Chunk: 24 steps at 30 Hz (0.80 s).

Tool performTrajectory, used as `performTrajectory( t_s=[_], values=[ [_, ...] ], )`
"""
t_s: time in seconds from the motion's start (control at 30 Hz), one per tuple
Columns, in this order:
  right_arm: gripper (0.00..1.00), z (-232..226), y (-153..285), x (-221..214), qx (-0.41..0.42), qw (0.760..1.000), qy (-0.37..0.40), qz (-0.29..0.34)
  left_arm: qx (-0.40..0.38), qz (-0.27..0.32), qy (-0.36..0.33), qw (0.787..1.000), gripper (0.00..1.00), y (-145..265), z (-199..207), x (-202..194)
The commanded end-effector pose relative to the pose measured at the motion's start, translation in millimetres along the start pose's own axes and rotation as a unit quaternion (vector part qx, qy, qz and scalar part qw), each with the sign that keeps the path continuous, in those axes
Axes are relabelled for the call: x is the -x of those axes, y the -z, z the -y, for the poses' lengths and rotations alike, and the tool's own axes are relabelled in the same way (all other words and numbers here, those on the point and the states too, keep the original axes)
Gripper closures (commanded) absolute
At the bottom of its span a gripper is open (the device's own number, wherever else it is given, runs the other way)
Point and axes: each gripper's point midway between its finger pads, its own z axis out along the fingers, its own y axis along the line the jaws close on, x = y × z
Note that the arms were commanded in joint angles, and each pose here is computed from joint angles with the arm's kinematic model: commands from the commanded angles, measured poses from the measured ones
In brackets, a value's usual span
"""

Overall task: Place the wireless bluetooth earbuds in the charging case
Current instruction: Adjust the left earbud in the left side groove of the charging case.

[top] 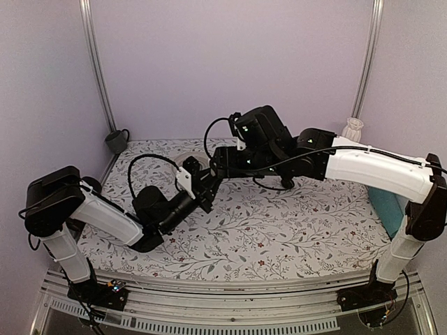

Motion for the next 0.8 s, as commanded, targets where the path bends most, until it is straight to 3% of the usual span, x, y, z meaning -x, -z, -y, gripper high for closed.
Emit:
performTrajectory(
  t_s=[0.0, 0.77],
  values=[
    [0.29, 8.0, 13.3, 7.1, -0.012, 1.0, -0.009, 0.015, 0.004, 0.044, 0.013, 0.999, 1.0, 3.0, -5.9, 28.0],
    [0.3, 11.6, 17.9, 5.2, -0.013, 1.0, -0.011, 0.015, 0.003, 0.046, 0.013, 0.999, 1.0, 2.5, -7.0, 29.3]
  ],
)
